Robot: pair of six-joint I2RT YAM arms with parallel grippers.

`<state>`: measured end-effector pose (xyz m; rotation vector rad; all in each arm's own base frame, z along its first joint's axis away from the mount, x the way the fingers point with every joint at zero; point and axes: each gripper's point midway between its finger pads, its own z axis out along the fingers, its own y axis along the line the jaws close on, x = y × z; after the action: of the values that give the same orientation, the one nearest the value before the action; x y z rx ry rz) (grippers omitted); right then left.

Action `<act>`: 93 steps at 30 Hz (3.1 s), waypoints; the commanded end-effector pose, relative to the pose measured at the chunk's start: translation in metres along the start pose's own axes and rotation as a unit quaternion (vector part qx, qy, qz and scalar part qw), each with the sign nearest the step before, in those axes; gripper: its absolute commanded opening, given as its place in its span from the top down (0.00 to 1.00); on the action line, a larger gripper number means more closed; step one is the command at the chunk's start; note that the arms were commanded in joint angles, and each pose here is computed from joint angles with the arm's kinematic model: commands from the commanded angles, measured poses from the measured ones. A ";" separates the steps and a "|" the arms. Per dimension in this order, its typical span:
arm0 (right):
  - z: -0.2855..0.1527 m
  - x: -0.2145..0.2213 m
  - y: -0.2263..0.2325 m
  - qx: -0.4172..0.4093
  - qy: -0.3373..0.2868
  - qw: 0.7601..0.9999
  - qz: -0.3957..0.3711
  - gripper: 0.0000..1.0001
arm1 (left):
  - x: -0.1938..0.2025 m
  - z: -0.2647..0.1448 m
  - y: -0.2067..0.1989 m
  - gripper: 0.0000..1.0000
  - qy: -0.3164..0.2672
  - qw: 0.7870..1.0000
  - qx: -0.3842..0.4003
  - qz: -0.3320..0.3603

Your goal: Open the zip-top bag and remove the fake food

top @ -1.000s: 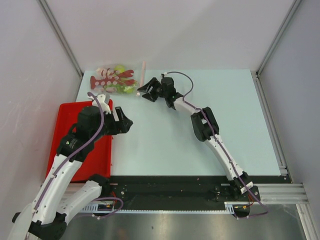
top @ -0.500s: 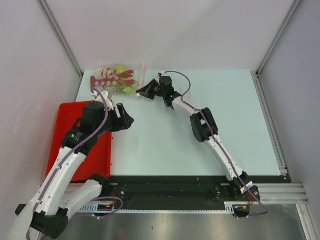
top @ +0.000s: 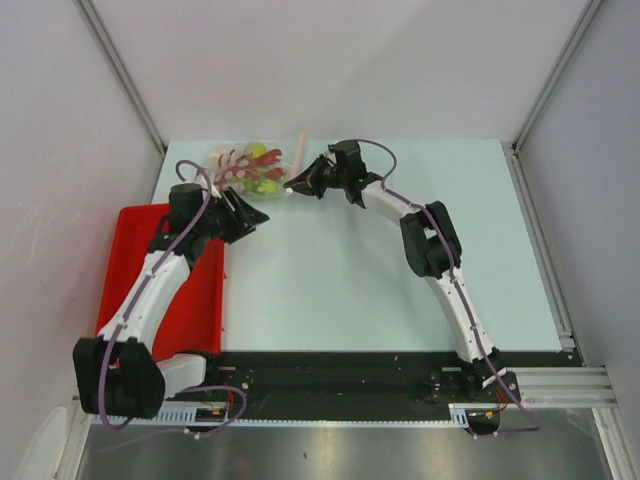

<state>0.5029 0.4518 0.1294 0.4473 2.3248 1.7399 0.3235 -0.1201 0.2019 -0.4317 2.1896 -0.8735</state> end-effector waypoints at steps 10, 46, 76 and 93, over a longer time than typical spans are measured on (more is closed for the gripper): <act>-0.019 0.071 0.085 -0.055 0.060 0.996 0.030 1.00 | -0.057 0.062 -0.019 0.35 -0.032 0.985 0.090 -0.141; -0.034 0.070 0.084 -0.060 0.010 0.991 0.120 0.94 | -0.060 0.113 0.015 0.96 -0.043 0.949 0.106 -0.293; -0.053 0.084 0.052 -0.009 0.018 0.995 0.099 0.65 | -0.058 0.107 0.000 1.00 -0.025 0.957 0.137 -0.256; -0.047 0.079 0.052 -0.019 0.013 0.994 0.110 1.00 | -0.048 0.105 0.000 0.85 -0.003 0.956 0.136 -0.260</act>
<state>0.4141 0.4483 0.1753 0.7399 2.3920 1.8454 0.4348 -0.1379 0.1499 -0.9912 1.9562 -1.3751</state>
